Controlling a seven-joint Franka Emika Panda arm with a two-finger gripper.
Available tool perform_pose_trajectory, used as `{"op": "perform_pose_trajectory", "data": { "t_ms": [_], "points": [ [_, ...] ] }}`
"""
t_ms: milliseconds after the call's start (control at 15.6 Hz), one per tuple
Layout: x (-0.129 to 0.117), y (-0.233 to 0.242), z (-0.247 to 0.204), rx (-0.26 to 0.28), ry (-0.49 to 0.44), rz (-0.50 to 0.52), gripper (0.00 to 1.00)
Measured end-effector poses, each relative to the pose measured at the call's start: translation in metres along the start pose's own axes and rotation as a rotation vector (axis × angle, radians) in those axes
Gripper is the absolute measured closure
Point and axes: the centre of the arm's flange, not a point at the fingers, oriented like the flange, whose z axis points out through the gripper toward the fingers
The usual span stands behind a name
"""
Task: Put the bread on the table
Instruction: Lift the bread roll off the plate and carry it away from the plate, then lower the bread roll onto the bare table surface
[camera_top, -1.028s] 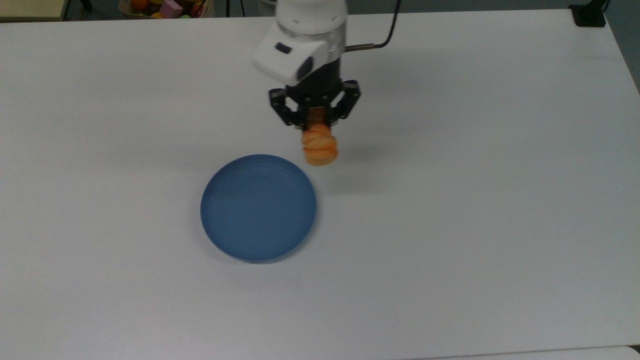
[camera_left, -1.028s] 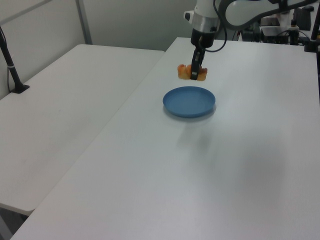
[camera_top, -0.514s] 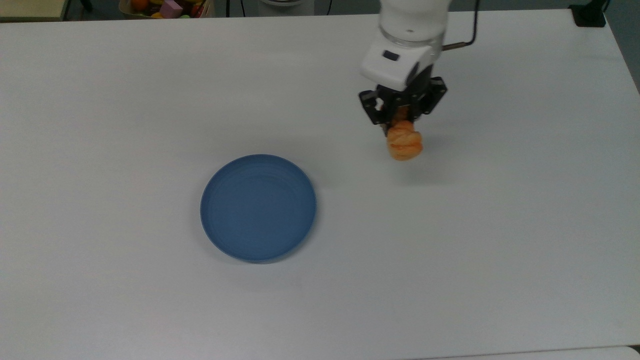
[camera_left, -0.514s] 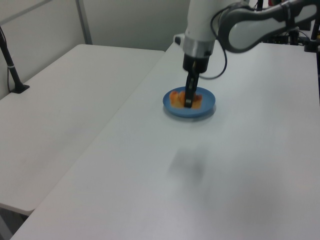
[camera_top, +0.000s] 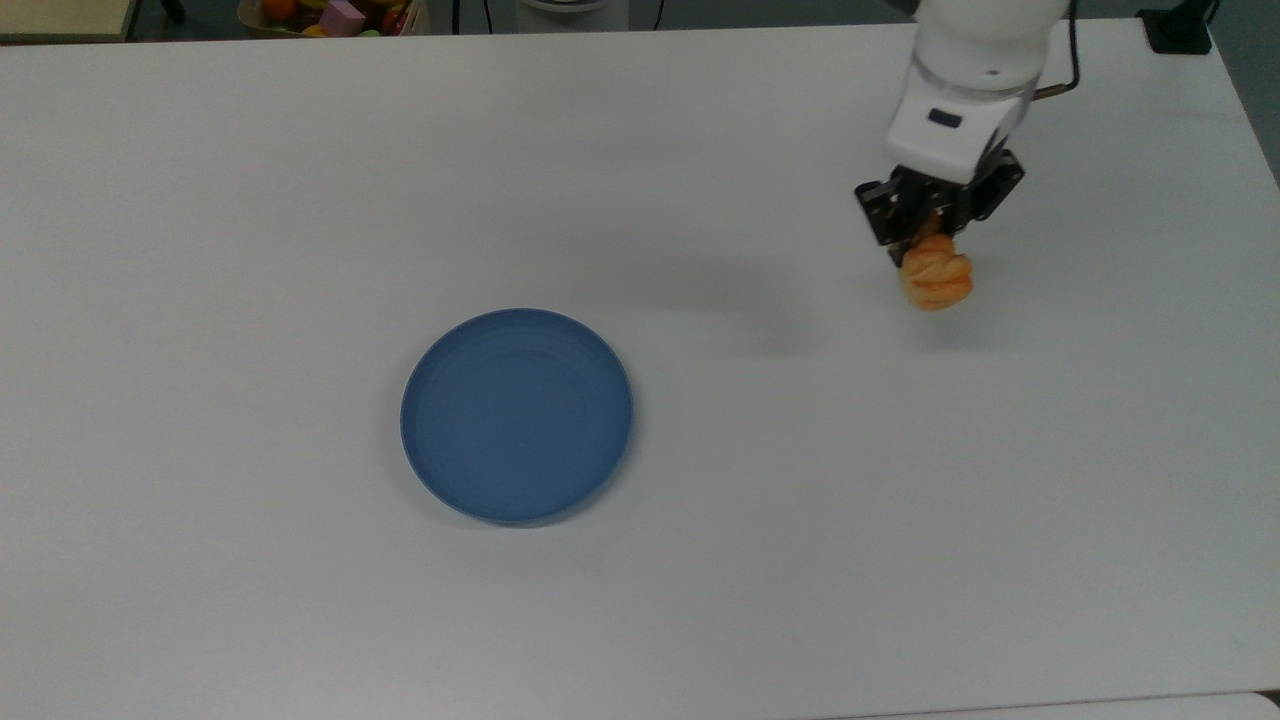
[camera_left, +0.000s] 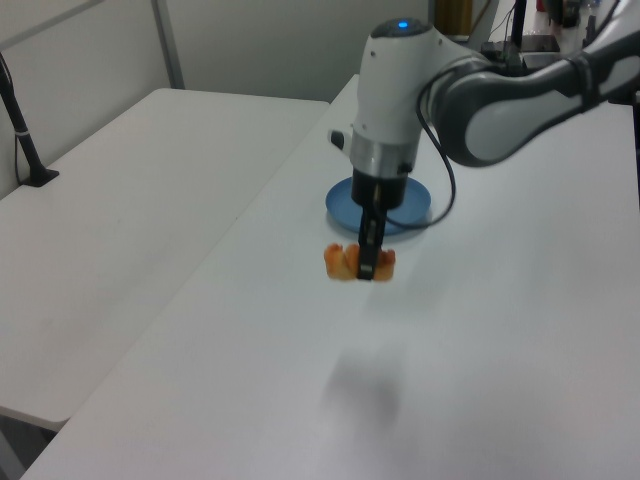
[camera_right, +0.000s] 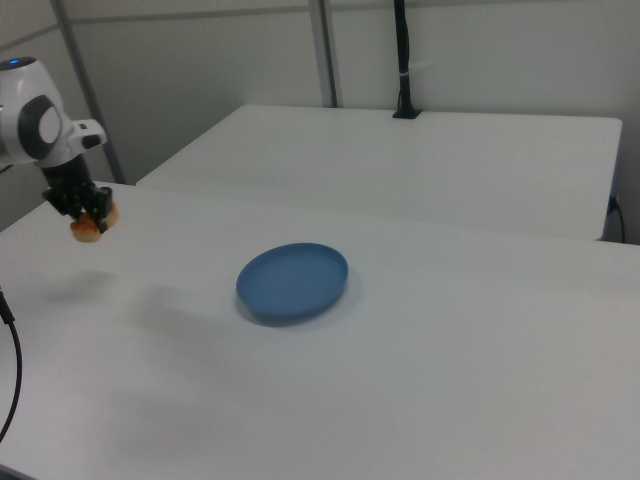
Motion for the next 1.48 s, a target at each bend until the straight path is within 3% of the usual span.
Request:
{"op": "perform_pose_trajectory", "data": {
  "t_ms": [450, 836, 1478],
  "points": [
    [-0.072, -0.113, 0.046, -0.013, -0.165, -0.070, 0.59],
    [-0.113, -0.139, 0.084, -0.081, -0.217, -0.081, 0.58],
    [-0.145, -0.156, 0.120, -0.067, -0.209, -0.003, 0.58]
  ]
}}
